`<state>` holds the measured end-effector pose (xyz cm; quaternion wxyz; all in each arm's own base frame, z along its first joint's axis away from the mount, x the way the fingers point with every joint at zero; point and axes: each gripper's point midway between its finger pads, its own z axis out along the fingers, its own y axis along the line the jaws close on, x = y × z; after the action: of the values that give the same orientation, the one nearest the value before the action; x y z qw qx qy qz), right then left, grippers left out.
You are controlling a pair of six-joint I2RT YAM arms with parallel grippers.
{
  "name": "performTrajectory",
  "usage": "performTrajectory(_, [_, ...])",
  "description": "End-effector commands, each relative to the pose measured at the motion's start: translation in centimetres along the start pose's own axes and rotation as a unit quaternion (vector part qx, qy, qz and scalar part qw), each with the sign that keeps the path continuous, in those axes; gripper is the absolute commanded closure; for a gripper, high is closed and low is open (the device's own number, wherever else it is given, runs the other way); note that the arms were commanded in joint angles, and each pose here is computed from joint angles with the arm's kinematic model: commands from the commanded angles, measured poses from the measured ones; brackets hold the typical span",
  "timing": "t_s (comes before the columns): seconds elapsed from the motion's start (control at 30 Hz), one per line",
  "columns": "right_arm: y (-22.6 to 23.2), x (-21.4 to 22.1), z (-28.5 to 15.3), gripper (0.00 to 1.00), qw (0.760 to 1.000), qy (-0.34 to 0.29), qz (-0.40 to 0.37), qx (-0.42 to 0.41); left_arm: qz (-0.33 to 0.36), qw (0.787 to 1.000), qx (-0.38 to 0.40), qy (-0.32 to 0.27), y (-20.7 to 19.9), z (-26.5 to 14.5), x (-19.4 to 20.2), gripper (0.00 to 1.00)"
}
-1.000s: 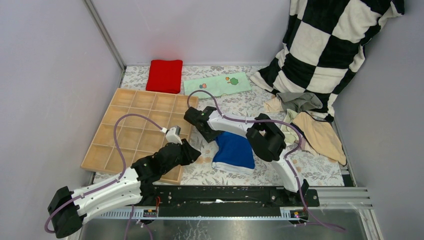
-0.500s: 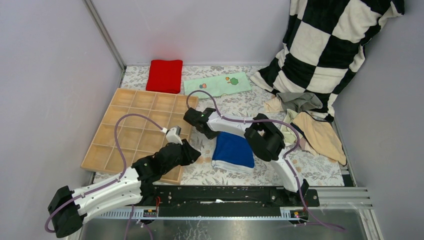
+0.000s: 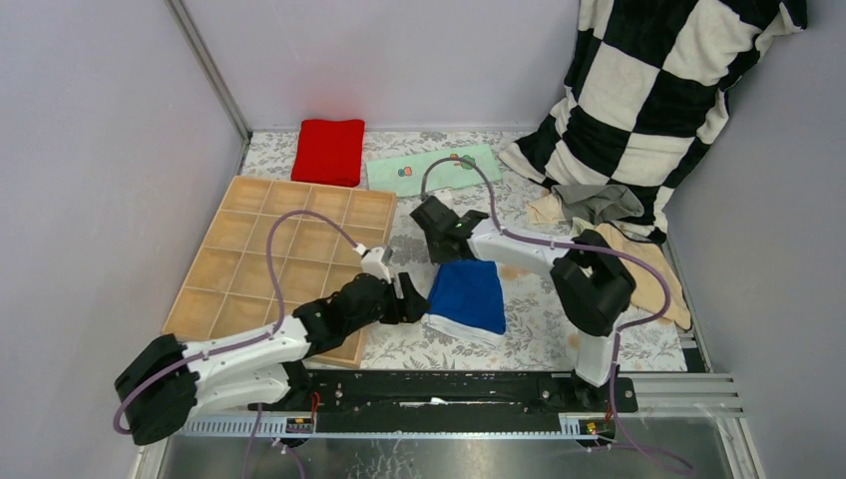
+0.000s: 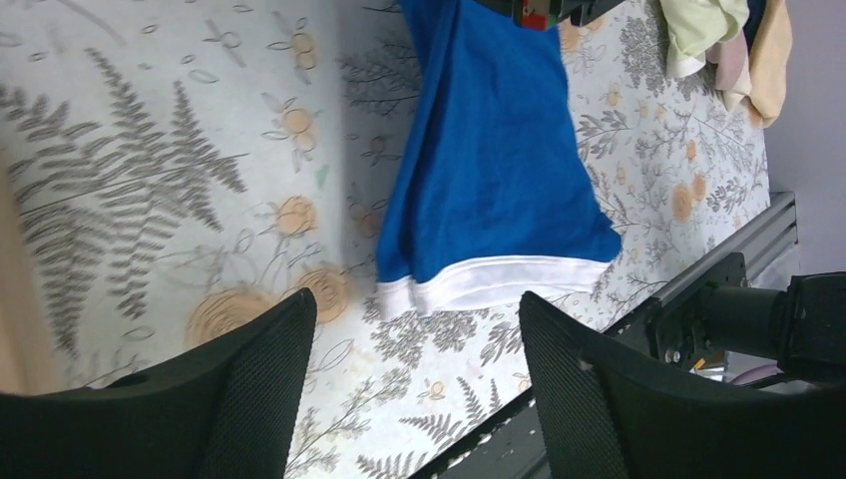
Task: Roll the underwear
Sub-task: Fold the underwear at the center of the board.
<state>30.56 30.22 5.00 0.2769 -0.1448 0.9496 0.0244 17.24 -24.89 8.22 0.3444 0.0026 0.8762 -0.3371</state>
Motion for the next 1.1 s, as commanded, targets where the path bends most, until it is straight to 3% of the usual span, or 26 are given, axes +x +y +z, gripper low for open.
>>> performTrajectory(0.0, [2.2, -2.4, -1.6, 1.0, 0.991, -0.034, 0.079, -0.099, 0.041, 0.997, 0.056, -0.019, -3.6, 1.6, -2.0, 0.19])
performTrajectory(0.27, [2.0, -2.5, -2.1, 1.0, 0.987, -0.029, 0.098, -0.124, 0.066, 0.997, 0.048, 0.015, -3.2, 4.6, -0.3, 0.13])
performTrajectory(0.47, [1.8, -3.2, -3.0, 1.0, 0.983, -0.033, 0.11, -0.145, 0.073, 0.997, -0.003, 0.021, -0.8, 5.8, 0.4, 0.13])
performTrajectory(0.63, [1.2, -3.7, -3.5, 1.0, 0.981, -0.035, 0.123, -0.148, 0.073, 0.997, 0.007, 0.029, -1.0, 5.9, 0.9, 0.14])
performTrajectory(0.77, [1.0, -3.8, -3.2, 1.0, 0.976, -0.027, 0.147, -0.156, 0.066, 0.996, 0.04, 0.042, -2.5, 5.9, 1.5, 0.32])
performTrajectory(0.97, [0.5, -3.7, -2.6, 1.0, 0.967, -0.028, 0.187, -0.169, 0.065, 0.997, 0.032, 0.034, -2.9, 5.6, 0.8, 0.7])
performTrajectory(1.07, [-0.1, -3.8, -2.6, 1.0, 0.958, -0.037, 0.217, -0.185, 0.074, 0.997, -0.011, 0.026, -1.9, 5.1, -0.2, 0.75])
